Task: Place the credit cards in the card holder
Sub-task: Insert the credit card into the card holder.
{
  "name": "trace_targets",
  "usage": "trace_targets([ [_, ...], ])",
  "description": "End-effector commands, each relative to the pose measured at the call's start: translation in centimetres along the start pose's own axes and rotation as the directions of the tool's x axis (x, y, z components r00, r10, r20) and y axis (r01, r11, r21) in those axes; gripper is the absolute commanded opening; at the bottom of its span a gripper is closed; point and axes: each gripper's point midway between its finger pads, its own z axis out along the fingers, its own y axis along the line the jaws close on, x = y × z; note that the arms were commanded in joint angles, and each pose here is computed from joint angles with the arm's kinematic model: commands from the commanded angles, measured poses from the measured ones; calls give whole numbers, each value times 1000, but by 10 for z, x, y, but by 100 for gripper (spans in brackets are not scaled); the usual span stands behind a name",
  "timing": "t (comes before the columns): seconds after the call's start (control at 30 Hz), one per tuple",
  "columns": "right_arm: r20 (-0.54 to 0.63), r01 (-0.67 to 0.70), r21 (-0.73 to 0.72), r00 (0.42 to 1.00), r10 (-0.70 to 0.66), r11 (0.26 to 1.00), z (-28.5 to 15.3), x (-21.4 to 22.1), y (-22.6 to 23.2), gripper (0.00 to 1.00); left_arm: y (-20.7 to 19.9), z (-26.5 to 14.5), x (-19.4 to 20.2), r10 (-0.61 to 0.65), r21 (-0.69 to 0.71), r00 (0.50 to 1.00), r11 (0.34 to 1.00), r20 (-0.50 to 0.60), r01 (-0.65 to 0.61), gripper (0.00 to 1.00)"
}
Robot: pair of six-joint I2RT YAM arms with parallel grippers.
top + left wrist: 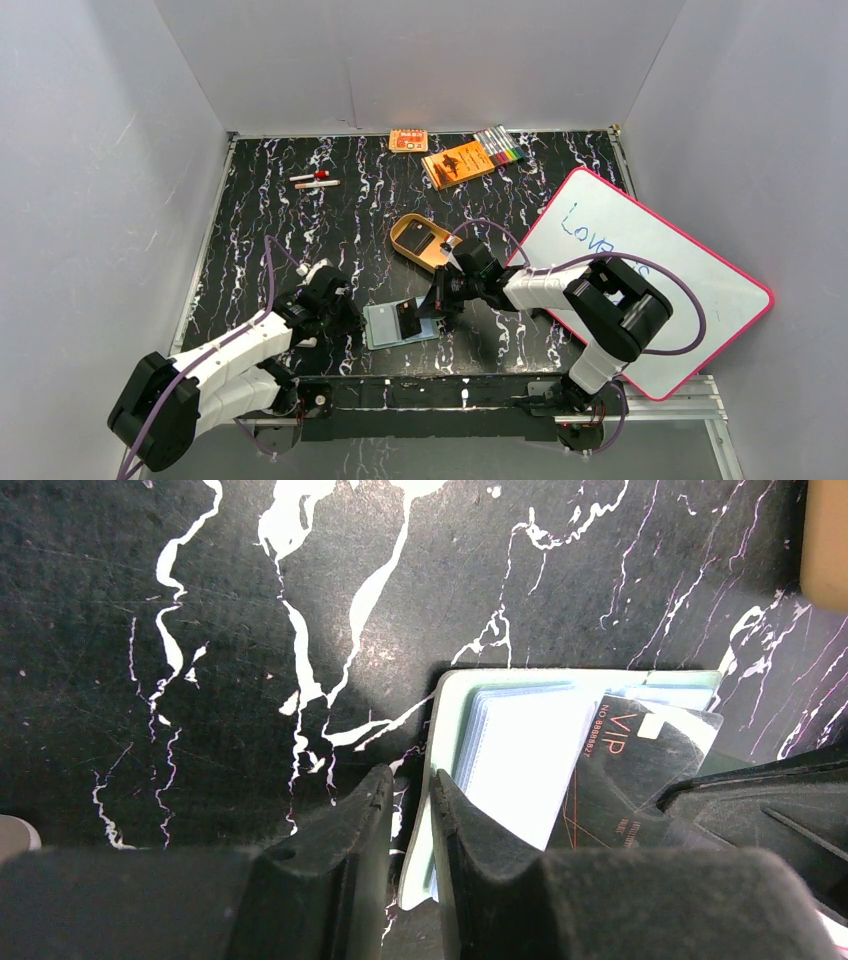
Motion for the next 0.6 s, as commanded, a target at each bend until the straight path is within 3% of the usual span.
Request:
trace_targets([
  [0.0, 32, 19, -39, 999, -18, 999, -2, -5, 12, 0, 8, 0, 3, -2, -24, 1000, 1000, 4, 2, 19],
  [0.57, 125, 53, -72, 991, -43, 996, -15, -20, 30, 0, 7, -2, 2, -4, -16, 1000, 1000, 8, 4, 18],
])
